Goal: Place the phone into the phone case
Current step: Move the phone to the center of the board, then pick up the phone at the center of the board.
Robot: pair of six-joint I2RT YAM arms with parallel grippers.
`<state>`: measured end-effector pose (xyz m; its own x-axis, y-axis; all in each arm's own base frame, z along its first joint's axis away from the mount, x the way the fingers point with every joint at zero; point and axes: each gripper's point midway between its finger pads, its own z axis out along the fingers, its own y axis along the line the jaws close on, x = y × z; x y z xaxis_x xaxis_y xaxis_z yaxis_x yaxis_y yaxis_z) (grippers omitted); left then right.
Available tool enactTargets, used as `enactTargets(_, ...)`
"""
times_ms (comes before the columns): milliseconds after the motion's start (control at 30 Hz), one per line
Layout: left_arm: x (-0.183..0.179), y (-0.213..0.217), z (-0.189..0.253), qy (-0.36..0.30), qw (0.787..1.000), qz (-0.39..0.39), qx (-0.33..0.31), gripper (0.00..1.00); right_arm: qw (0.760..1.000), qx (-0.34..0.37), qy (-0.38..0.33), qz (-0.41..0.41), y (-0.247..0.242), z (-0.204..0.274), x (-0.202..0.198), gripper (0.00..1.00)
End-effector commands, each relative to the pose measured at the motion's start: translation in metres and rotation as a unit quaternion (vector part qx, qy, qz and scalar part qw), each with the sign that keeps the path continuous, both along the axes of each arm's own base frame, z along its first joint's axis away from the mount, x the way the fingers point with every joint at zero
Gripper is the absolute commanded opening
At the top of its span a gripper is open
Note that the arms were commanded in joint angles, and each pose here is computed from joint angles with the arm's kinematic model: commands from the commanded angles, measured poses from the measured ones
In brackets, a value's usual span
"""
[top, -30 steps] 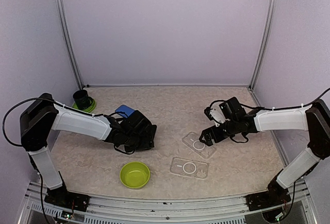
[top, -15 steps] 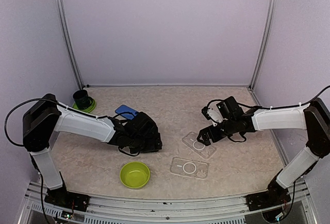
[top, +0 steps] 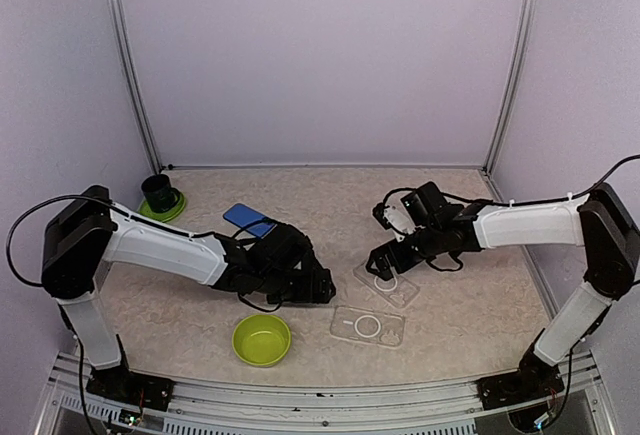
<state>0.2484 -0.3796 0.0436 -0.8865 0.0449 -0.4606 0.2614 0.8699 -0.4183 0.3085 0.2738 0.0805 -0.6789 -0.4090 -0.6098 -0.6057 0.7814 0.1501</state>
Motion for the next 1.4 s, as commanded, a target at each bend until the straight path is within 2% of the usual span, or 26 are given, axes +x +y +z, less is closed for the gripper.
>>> enactTargets(0,0.014,0.020,0.053,-0.090,0.996,0.018,-0.012,0.99,1.000,-0.012,-0.015,0.017,0.029,0.004,-0.002,1.00)
enactTargets(167,0.017,0.061,0.091,-0.161,0.985,0.057,-0.004,0.99,0.999,-0.023,-0.020,0.040,0.066,-0.001,-0.003,1.00)
enactTargets(367,0.018,0.114,0.140,-0.229,0.965,0.125,-0.029,0.99,0.997,-0.056,-0.006,0.052,0.108,-0.023,-0.004,1.00)
enactTargets(533,0.019,0.150,0.159,-0.254,0.951,0.167,-0.050,0.99,0.997,-0.053,0.010,0.049,0.133,-0.029,-0.005,1.00)
enactTargets(633,0.020,0.164,0.155,-0.249,0.950,0.184,-0.042,0.99,0.998,-0.051,0.014,0.043,0.138,-0.032,-0.004,1.00)
enactTargets(800,0.020,0.173,0.144,-0.236,0.952,0.194,-0.026,0.99,0.998,-0.048,0.024,0.038,0.145,-0.038,-0.008,1.00)
enactTargets(1367,0.020,0.164,0.135,-0.227,0.955,0.189,-0.034,0.99,0.996,-0.068,0.042,0.032,0.154,-0.062,-0.015,1.00)
